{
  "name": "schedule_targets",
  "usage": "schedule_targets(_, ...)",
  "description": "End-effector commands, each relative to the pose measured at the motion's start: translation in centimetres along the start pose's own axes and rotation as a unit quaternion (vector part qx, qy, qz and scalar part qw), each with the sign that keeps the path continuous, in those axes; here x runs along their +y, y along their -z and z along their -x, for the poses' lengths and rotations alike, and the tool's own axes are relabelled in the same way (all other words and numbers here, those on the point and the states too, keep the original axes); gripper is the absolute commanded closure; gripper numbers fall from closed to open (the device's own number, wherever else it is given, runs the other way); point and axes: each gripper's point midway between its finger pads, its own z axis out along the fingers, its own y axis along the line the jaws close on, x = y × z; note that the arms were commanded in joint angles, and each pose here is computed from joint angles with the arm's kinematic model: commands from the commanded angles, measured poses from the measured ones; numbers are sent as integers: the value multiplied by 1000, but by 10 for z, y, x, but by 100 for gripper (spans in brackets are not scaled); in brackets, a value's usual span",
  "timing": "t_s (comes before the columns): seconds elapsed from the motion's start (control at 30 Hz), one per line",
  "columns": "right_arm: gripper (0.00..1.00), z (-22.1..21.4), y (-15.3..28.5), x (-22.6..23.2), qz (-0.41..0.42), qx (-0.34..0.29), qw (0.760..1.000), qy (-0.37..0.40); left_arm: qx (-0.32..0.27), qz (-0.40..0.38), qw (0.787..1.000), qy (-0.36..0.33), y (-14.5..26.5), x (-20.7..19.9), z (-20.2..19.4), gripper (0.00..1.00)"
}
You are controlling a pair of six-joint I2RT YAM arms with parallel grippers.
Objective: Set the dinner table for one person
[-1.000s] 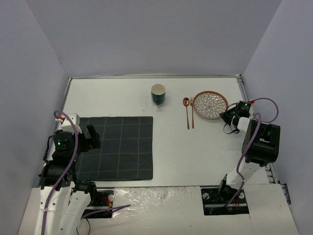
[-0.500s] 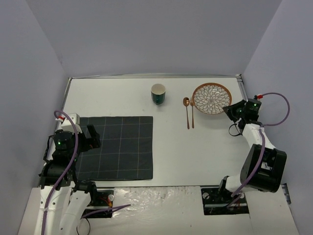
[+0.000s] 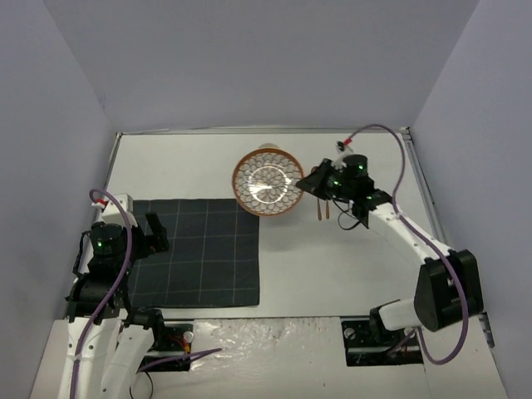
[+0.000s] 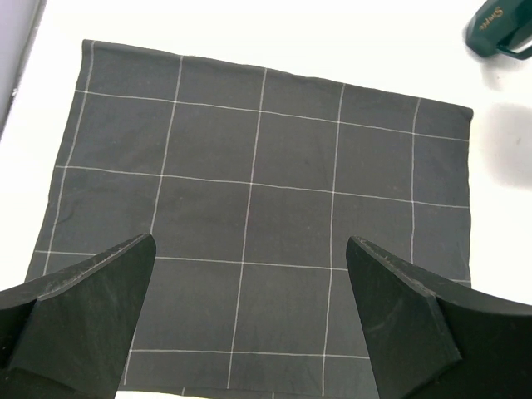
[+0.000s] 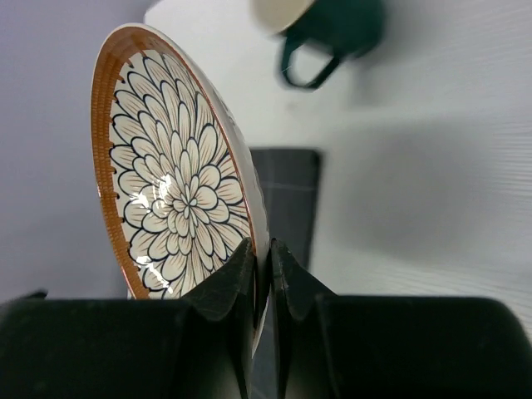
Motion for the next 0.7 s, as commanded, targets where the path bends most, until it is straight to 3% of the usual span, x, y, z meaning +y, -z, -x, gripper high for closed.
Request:
schedule_targets(0.0,100,-1,-25,109,132,-5,990,45,-43,23,999,9,5,8,22,3)
schedule_targets(0.4,100,-137,-113,185,193,122,971,73,-50,53,997,14,9,19,25,3)
schedule_targets(0.67,100,-186,-145,201,214,166,960,66,-50,53,997,13,8,19,24,3)
